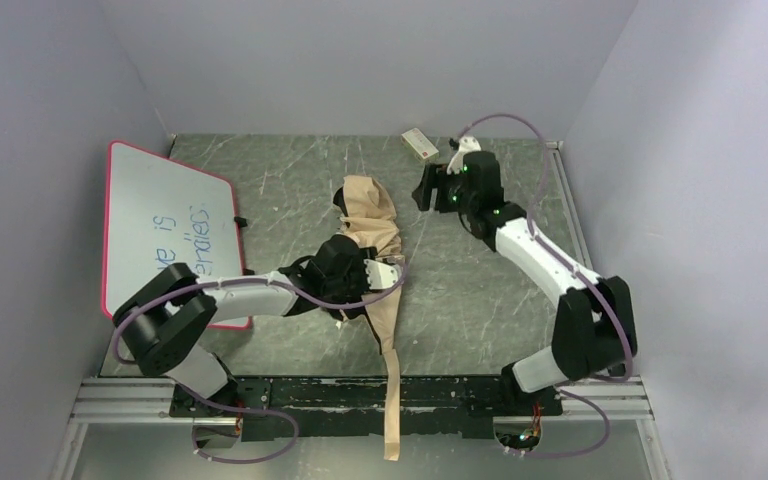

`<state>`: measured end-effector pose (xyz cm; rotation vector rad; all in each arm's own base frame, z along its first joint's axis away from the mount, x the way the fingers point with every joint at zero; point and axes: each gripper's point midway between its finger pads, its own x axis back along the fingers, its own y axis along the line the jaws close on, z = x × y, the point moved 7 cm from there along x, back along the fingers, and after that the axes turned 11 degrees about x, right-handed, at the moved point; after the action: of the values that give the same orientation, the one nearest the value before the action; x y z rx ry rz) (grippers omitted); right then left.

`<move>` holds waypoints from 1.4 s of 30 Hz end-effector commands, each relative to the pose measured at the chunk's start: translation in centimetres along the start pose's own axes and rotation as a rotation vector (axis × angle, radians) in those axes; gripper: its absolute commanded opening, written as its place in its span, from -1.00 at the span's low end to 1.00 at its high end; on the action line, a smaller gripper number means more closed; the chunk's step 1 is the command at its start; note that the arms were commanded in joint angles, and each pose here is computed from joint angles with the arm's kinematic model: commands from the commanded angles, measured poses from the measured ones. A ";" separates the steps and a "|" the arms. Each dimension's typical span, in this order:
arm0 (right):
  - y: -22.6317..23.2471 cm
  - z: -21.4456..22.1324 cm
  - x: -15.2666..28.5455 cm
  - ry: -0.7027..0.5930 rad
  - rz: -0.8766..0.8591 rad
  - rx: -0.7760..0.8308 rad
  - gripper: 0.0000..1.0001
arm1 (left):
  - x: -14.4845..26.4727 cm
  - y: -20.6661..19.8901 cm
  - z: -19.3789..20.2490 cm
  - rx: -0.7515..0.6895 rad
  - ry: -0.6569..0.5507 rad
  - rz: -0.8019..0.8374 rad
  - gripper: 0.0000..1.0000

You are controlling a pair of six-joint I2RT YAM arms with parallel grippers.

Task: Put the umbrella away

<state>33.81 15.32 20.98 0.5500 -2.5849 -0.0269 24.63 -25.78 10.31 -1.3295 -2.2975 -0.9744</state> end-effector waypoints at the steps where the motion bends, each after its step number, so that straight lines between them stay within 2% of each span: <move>1: 0.5 -2.7 -1.5 -0.041 -0.296 0.244 0.48 | 1.9 0.8 -3.5 0.065 -0.150 -0.027 0.17; 6: 1.3 -2.4 -4.0 0.029 -0.530 0.436 0.58 | 4.5 1.6 -5.5 0.163 -0.225 -0.063 0.37; 13: 2.1 -1.6 -7.3 0.081 -0.771 0.552 0.74 | 9.7 1.9 -6.2 0.391 -0.313 -0.132 0.39; 17: 2.4 -0.4 -9.1 0.102 -0.884 0.585 0.84 | 11.6 1.2 -5.2 0.464 -0.305 -0.136 0.40; 22: 2.3 1.3 -11.4 0.138 -0.965 0.646 0.86 | 13.2 1.1 -3.7 0.515 -0.278 -0.197 0.42; 28: 4.0 3.4 -11.5 0.202 -1.097 0.692 0.86 | 13.7 0.9 -2.9 0.519 -0.252 -0.214 0.43; 39: 5.5 9.4 -11.8 0.372 -1.002 0.878 0.79 | 13.6 2.4 -3.7 0.560 -0.239 -0.312 0.46; 42: 5.1 10.9 -11.7 0.397 -0.967 0.912 0.66 | 13.8 2.9 -4.0 0.573 -0.254 -0.335 0.48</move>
<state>36.53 24.77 7.89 1.9214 -1.6249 0.7167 19.02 -18.64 20.09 -0.9390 -2.6812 -0.2485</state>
